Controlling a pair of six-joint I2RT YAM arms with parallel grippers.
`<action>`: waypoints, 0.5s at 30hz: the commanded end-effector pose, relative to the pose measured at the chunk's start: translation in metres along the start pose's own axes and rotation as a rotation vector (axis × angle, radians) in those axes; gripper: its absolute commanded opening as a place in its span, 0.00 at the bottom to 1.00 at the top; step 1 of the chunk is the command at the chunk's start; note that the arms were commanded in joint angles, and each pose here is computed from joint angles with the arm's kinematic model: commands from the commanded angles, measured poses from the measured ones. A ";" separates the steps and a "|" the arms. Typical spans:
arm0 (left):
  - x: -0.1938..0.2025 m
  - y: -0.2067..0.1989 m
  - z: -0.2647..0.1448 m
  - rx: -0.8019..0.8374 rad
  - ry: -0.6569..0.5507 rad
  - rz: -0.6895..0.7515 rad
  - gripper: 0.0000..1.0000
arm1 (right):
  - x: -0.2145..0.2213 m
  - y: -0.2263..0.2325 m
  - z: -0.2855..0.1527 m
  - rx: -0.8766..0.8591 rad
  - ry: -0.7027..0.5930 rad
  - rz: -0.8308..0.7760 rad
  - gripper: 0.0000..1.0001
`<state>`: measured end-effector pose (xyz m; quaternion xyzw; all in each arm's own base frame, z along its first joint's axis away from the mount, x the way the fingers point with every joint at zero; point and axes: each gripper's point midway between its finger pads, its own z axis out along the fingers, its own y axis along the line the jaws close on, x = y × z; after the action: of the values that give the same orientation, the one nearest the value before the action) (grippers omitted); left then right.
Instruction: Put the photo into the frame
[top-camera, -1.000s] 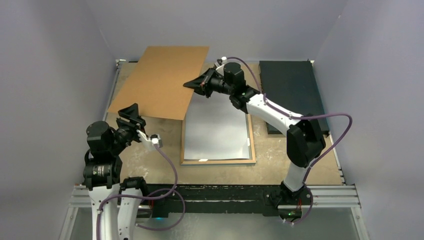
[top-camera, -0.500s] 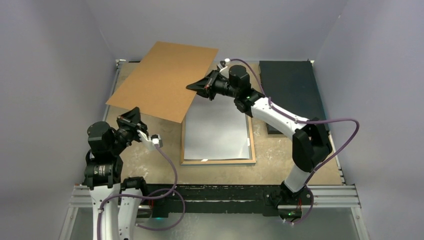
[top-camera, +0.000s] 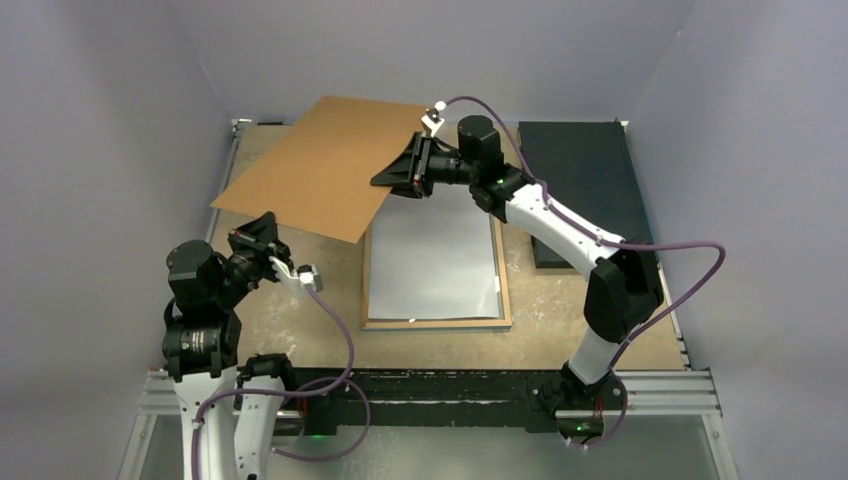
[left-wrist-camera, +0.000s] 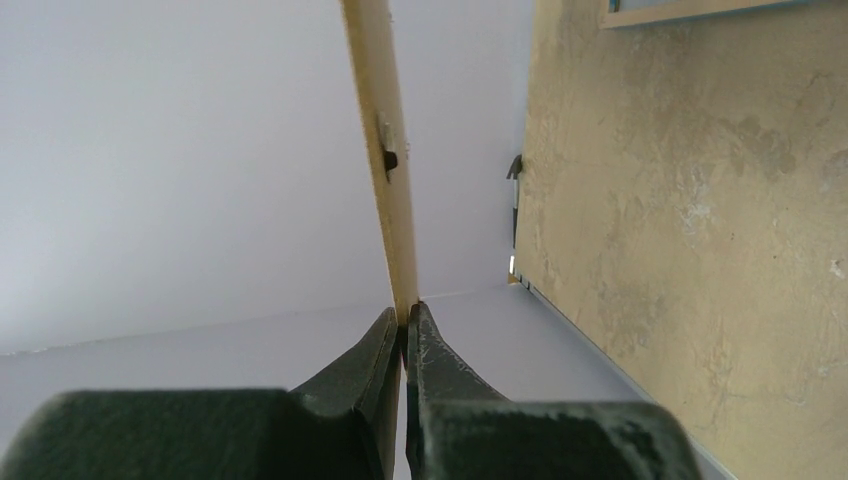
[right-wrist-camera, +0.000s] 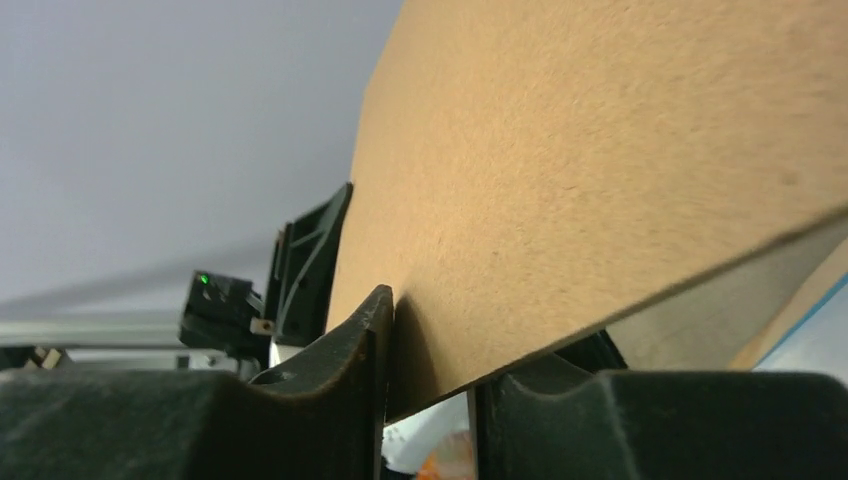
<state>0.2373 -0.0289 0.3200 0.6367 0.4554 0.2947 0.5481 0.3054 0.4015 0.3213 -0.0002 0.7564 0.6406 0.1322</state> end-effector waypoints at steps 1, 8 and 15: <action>-0.029 0.033 -0.006 -0.068 -0.125 0.090 0.00 | 0.042 0.029 -0.008 -0.105 0.199 -0.256 0.35; -0.035 0.038 -0.011 -0.037 -0.144 0.078 0.00 | 0.055 0.006 -0.012 -0.096 0.271 -0.297 0.36; -0.030 0.041 -0.017 -0.022 -0.095 0.033 0.00 | 0.060 -0.016 -0.015 -0.059 0.288 -0.289 0.48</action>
<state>0.2237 -0.0353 0.3255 0.6509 0.4743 0.2534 0.5358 0.2873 0.3943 0.3048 -0.1025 0.7642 0.6206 0.1427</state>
